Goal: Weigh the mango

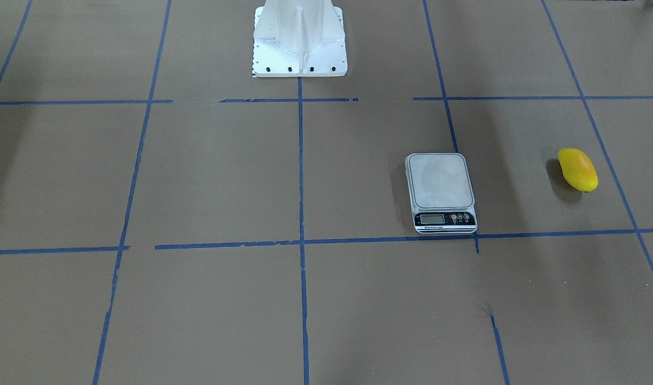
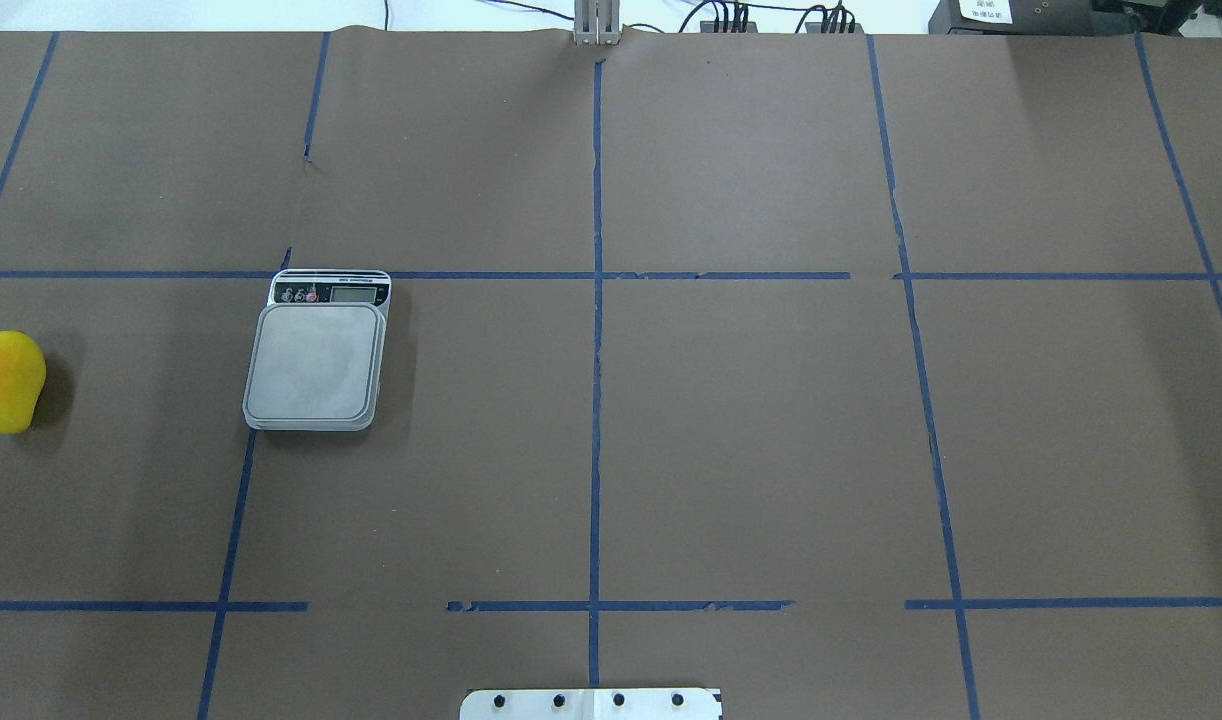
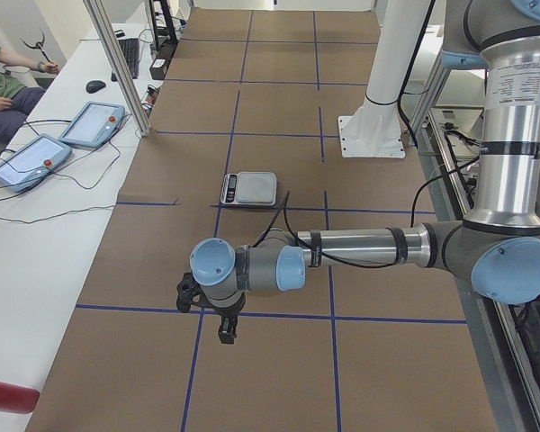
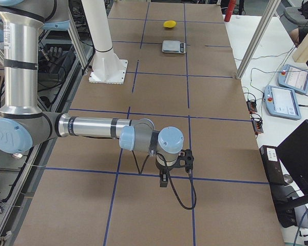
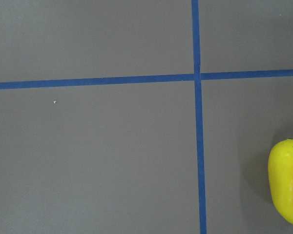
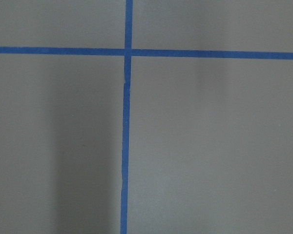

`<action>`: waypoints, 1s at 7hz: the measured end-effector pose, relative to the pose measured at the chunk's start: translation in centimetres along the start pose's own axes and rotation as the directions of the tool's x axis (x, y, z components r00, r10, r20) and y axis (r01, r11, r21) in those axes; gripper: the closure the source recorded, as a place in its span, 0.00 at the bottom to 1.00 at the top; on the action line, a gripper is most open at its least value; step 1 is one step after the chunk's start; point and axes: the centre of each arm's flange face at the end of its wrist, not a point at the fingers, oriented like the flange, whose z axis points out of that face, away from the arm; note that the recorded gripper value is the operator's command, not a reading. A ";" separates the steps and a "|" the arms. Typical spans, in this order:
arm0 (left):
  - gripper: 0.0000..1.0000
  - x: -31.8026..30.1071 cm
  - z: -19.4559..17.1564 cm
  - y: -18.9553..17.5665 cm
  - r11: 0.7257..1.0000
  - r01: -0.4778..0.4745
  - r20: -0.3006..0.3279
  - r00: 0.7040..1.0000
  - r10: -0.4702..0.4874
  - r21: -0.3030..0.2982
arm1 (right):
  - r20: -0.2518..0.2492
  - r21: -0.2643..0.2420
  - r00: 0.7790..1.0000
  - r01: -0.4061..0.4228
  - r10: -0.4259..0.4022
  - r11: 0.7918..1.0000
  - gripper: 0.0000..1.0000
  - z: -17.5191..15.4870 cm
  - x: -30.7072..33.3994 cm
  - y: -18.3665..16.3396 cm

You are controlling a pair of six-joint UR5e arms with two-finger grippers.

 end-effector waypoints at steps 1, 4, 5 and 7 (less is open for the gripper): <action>0.00 0.1 -0.1 -0.1 1.000 -0.004 0.001 1.000 0.004 0.003 | 0.000 0.000 1.000 0.000 0.000 1.000 0.00 0.0 0.0 0.0; 0.00 2.4 -2.3 -1.1 0.998 -0.031 0.011 0.999 0.031 0.047 | 0.000 0.000 1.000 0.000 0.000 1.000 0.00 0.0 0.0 0.0; 0.00 4.3 -2.8 -1.7 0.997 -0.014 0.026 1.000 0.012 0.069 | 0.000 0.000 1.000 0.000 0.000 1.000 0.00 0.0 0.0 0.0; 0.00 9.3 -0.1 -2.2 0.994 0.048 0.033 0.998 -0.051 0.102 | 0.000 0.000 1.000 0.000 0.000 1.000 0.00 0.0 0.0 0.0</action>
